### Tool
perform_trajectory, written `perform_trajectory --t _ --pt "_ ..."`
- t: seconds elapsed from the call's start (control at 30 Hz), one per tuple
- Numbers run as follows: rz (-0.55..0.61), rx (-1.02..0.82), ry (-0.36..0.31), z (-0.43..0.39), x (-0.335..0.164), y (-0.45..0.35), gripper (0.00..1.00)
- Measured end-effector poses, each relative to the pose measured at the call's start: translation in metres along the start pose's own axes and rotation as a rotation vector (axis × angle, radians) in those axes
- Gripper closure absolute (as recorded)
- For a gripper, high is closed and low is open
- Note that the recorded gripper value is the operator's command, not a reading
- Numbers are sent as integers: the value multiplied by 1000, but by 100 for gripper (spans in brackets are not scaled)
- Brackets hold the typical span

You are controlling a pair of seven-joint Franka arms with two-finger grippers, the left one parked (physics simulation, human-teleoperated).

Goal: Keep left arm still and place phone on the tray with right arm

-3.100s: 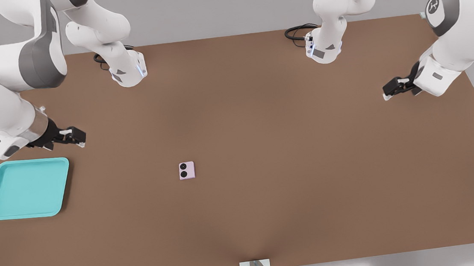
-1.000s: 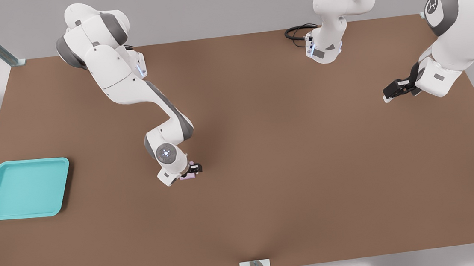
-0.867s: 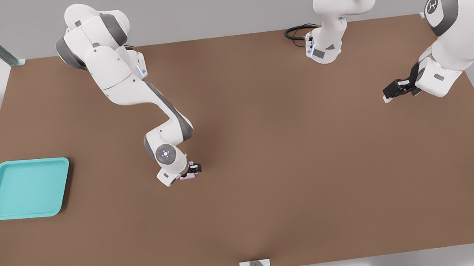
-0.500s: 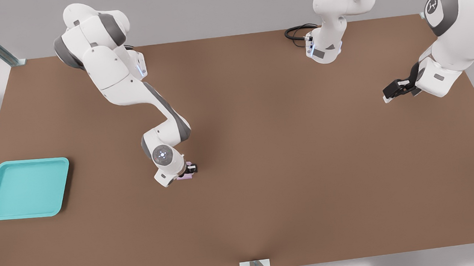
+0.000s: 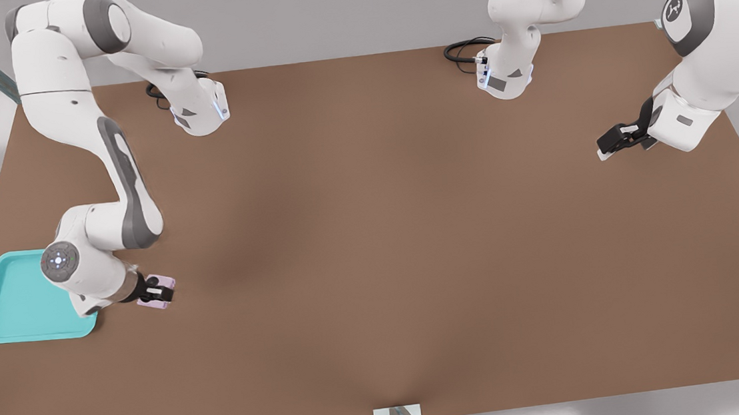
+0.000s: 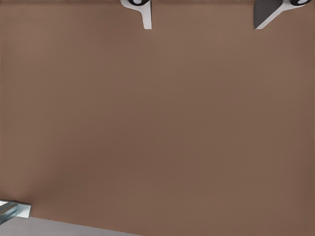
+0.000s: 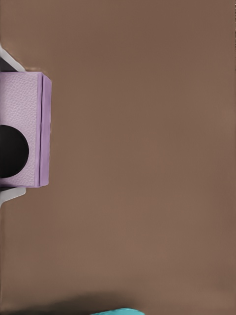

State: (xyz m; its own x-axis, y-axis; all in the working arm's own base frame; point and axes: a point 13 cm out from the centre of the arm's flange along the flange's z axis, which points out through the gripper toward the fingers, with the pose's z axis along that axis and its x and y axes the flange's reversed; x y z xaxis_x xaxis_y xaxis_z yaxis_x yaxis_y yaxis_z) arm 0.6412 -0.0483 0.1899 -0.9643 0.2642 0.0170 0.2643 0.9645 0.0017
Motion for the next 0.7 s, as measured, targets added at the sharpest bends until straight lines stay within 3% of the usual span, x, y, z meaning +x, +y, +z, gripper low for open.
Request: perform_trajectory --t 0.2,0.37,0.4,0.43,0.6,0.7 --pt "38 -12 13 9 -31 -162 21" --pt "-34 -21 3 24 -47 -255 21" --pt "-57 -23 4 30 -49 -268 20" --pt "-84 -26 9 36 -48 -277 0" --pt "-220 -39 21 52 -44 -299 0" --pt "-339 -24 -71 -18 -68 -270 0"
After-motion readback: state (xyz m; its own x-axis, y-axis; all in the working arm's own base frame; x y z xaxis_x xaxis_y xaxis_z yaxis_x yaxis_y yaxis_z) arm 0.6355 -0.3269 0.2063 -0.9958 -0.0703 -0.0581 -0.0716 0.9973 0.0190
